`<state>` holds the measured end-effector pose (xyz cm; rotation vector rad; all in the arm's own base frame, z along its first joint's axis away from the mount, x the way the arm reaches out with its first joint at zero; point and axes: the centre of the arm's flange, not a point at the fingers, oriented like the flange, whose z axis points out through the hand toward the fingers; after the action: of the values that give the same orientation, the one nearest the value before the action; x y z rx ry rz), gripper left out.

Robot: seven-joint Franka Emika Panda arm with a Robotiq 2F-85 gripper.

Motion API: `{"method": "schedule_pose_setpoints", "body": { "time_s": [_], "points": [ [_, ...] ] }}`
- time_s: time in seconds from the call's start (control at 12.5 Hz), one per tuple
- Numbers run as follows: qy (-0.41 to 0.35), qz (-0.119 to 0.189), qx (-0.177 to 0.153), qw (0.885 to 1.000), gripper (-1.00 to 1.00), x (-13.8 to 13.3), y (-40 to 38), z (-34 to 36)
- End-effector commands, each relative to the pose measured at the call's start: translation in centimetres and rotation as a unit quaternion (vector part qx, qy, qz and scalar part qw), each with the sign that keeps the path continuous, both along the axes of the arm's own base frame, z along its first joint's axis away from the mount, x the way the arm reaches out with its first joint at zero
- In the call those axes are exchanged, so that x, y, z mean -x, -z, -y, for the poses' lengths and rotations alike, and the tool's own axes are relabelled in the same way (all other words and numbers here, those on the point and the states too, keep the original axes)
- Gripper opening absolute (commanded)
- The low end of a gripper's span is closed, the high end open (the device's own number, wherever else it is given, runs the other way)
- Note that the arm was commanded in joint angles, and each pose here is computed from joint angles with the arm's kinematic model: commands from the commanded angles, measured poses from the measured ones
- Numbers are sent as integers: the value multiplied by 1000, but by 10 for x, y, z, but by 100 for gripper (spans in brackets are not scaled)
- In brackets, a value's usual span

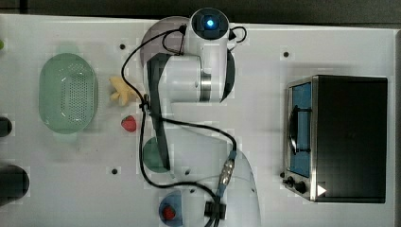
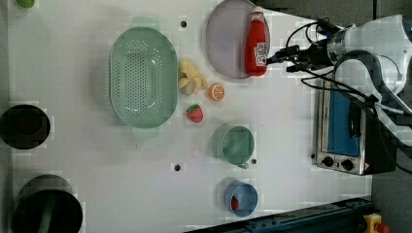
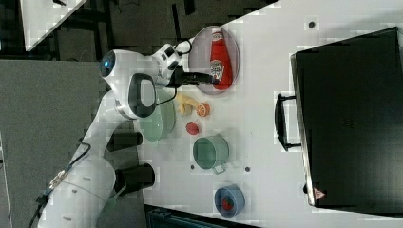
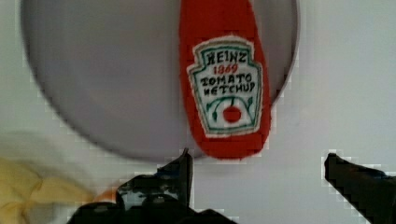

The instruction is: Pick ketchup from plate and place it on table.

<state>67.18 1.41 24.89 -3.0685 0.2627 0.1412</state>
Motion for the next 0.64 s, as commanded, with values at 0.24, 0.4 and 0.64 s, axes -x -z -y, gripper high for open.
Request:
{"method": "schedule_pose_setpoints", "body": {
  "time_s": [0.24,0.4,0.64],
  "points": [
    [-87,23,-7,996,100,-29,38,-9],
    [-87,36,-8,996,100,-36,56,-11],
    [-94,59,-2,994,100,-41,81,-13]
  ]
}}
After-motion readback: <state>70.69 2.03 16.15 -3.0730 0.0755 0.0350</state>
